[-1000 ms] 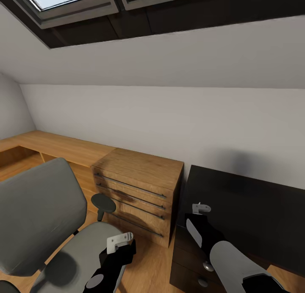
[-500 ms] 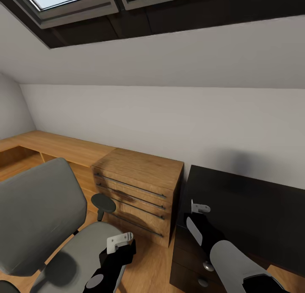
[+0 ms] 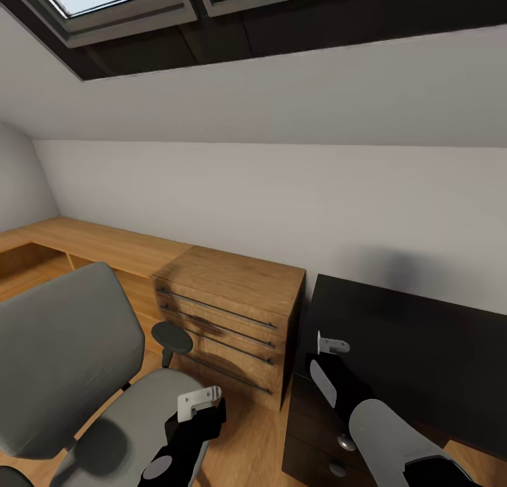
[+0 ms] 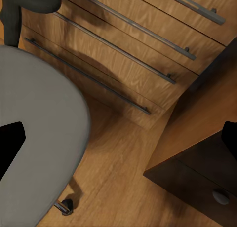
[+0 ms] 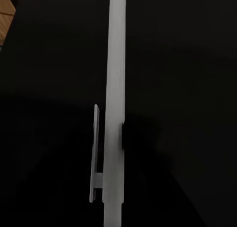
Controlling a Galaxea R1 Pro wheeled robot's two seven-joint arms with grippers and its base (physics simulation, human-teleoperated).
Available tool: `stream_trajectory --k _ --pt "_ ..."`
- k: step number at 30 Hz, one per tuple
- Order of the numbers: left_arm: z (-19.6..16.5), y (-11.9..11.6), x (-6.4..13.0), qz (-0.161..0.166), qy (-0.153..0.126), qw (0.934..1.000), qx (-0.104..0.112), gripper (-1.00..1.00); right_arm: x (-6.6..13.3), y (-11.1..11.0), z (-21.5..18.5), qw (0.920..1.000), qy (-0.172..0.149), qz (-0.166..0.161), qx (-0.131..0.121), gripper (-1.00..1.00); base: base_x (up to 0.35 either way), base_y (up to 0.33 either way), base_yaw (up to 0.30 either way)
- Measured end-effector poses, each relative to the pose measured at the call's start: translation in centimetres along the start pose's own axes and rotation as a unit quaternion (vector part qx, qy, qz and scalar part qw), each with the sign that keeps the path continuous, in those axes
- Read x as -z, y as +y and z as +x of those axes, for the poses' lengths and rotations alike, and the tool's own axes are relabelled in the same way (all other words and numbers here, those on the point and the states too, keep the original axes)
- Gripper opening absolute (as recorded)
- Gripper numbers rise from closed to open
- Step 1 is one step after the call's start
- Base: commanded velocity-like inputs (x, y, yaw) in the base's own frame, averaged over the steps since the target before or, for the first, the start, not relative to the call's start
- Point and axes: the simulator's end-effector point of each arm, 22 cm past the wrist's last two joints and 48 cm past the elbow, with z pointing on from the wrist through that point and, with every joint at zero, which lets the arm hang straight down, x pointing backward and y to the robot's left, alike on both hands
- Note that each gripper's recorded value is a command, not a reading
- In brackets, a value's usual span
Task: In the bedroom, organize the workspace by keeping the computer under the desk, ensuring the monitor is on the desk, placing the keyboard on the desk next to the monitor, placing the mouse on the desk next to the keyboard, moving the folder from the swivel chair onto the desk next to the mouse, stacking the notebook on top of the folder with the pen on top of the notebook, and positioning the swivel chair next to the desk.
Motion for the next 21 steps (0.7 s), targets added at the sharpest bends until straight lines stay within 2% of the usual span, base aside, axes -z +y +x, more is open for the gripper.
stream_trajectory --k 12,18,21 --pt "0.0 0.0 0.0 0.0 0.0 1.0 0.0 1.0 0.0 0.0 0.0 1.0 0.0 0.0 0.0 -1.0 0.0 0.0 0.0" --pt "-0.7 -0.2 0.6 0.0 0.0 1.0 0.0 1.0 0.7 -0.1 -0.7 1.0 -0.001 0.001 0.0 -1.0 0.0 0.0 0.0" --pt "-1.1 -0.3 0.8 0.0 0.0 1.0 0.0 1.0 2.1 0.3 -4.1 0.9995 -0.029 -0.008 -0.005 -1.0 0.0 0.0 0.0"
